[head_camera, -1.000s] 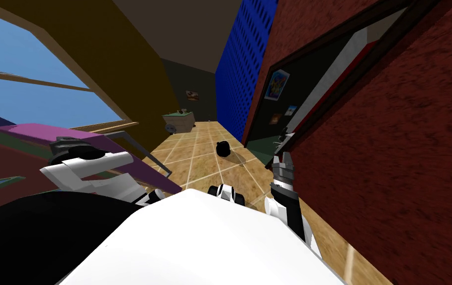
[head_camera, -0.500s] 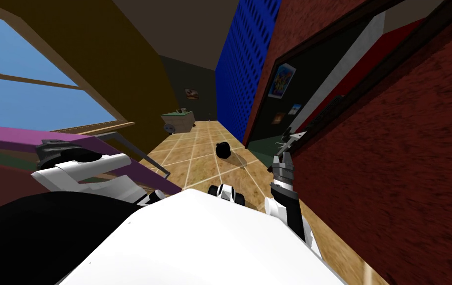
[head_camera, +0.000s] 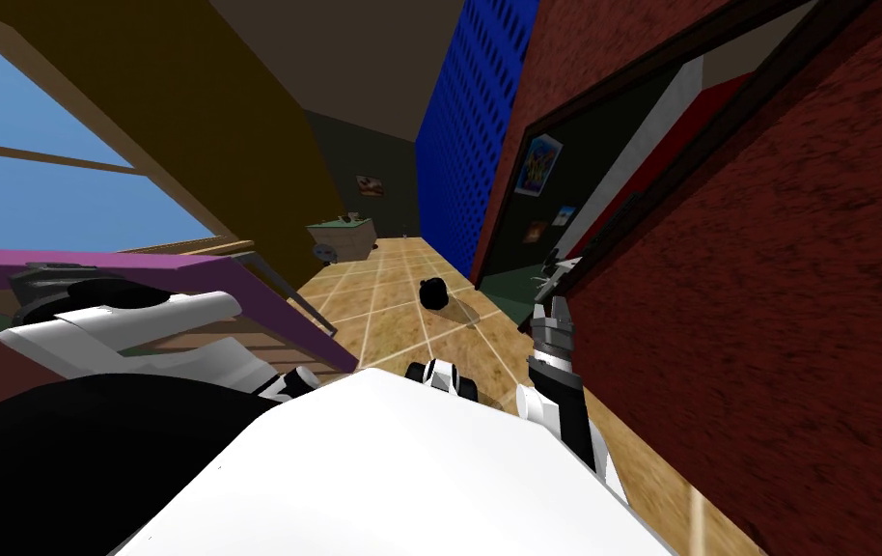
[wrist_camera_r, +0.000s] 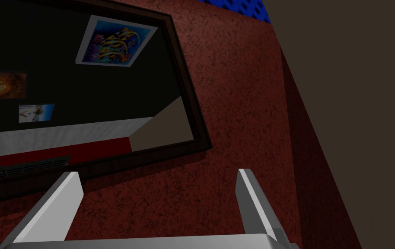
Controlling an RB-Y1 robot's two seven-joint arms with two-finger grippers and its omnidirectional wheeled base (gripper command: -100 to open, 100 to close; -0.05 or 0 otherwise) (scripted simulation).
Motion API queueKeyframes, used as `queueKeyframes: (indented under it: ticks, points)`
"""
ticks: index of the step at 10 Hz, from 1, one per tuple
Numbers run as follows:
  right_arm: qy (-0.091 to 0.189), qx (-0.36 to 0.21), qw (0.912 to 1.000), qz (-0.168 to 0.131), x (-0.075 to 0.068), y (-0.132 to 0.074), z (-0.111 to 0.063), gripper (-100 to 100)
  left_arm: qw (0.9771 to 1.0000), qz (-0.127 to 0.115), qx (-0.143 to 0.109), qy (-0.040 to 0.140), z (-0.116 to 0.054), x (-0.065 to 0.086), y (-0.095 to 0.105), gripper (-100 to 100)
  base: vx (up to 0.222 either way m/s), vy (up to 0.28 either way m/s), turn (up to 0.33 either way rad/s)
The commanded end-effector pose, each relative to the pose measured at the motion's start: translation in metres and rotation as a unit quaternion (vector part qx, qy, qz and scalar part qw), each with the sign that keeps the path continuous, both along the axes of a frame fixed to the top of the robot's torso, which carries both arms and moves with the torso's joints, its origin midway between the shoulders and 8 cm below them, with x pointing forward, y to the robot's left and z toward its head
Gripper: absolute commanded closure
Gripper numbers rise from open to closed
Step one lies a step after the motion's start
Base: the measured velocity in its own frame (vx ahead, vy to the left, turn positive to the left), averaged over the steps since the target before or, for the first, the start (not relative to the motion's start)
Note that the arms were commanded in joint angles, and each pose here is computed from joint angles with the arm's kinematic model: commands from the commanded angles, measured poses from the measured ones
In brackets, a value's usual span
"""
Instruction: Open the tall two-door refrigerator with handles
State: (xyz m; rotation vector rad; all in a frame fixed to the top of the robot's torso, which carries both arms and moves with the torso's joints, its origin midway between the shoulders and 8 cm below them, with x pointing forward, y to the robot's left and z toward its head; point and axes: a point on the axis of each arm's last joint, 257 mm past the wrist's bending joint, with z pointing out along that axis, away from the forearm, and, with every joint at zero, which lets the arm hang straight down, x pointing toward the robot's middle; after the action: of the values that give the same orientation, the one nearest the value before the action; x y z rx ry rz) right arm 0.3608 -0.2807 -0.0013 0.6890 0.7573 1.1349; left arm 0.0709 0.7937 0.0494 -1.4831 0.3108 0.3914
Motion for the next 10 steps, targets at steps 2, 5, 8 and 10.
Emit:
queueKeyframes:
  ticks: [2, 5, 8, 10]
  points:
    - [0.000, 0.000, 1.0000, 0.000, 0.000, 0.000, 0.000, 0, 0.9999, 0.010, -0.002, 0.000, 0.019, -0.008, -0.005, -100, -0.021, 0.013, -0.052]
    - [0.000, 0.000, 1.0000, 0.000, 0.000, 0.000, 0.000, 0, 0.9999, 0.012, -0.002, 0.000, 0.020, -0.009, -0.007, 0, -0.012, 0.008, -0.023]
    - [0.000, 0.000, 1.0000, 0.000, 0.000, 0.000, 0.000, 0, 0.9999, 0.011, -0.002, 0.000, 0.020, -0.009, -0.007, 0, 0.000, 0.000, 0.000]
    - [0.000, 0.000, 1.0000, 0.000, 0.000, 0.000, 0.000, 0, 0.9999, 0.011, -0.002, 0.000, 0.020, -0.009, -0.007, 0, 0.000, 0.000, 0.000]
